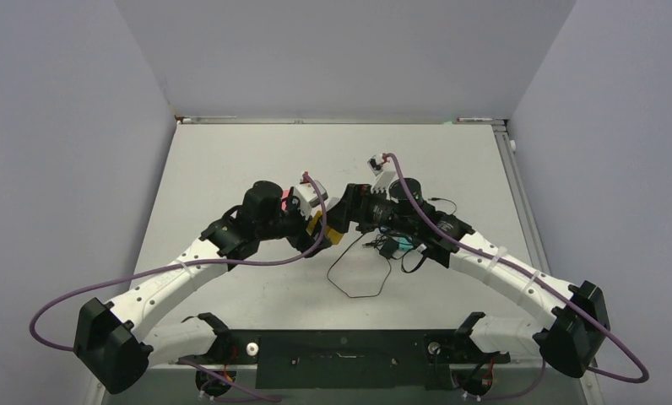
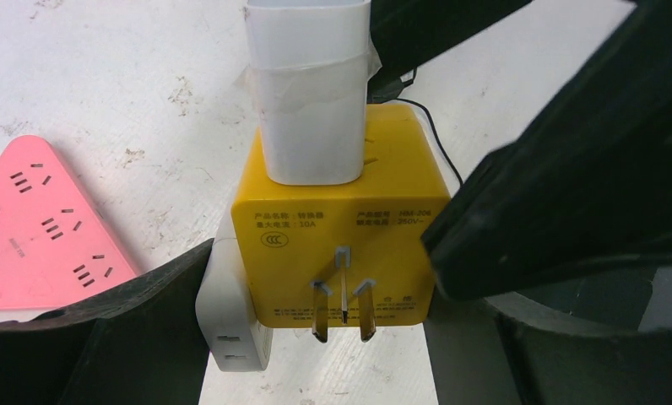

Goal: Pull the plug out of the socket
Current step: Place the plug at the center of the board, then remove the plug from the socket.

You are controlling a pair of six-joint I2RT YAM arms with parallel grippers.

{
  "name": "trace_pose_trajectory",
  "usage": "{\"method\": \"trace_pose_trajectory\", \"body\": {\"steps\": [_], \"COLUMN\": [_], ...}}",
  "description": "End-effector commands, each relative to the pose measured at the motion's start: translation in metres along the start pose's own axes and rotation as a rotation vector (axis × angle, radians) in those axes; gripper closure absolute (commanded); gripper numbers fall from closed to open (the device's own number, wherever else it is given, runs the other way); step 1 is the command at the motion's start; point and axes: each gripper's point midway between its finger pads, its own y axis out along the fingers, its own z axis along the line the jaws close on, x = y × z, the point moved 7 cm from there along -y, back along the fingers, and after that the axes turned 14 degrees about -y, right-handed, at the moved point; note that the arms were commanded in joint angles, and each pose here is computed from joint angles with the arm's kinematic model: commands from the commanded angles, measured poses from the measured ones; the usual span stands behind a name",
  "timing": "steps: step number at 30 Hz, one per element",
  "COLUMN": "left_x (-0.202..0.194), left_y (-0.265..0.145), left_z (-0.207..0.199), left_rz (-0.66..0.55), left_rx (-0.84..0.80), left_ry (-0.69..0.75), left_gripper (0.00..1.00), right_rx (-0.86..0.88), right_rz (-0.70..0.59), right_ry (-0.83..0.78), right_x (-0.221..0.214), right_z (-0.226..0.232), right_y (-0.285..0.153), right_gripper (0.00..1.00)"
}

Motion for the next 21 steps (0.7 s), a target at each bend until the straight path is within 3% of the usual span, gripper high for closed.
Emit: {"method": "trace_pose_trajectory", "body": {"steps": [1, 12, 21], "left_x": [0.025, 0.024, 0.024], "left_y": [-0.006, -0.005, -0.005], "left_z": [-0.010, -0.008, -0.008], "left_rz": [-0.100, -0.096, -0.094], "left_rx": [-0.029, -0.023, -0.023], "left_ry": [0.050, 0.054, 0.056], "left_gripper": [1.00, 1.00, 1.00], "right_rx": [0.007, -0.079, -0.108], "right_rz": [-0.064, -0.114, -0.155], "right_ry": [-0.014, 0.014, 0.050], "right_x": [0.014, 0.023, 0.026], "right_z": [0.012, 0.008, 0.005], "right_y": [0.008, 0.018, 0.018], "right_gripper": [0.17, 0.40, 0.49]}}
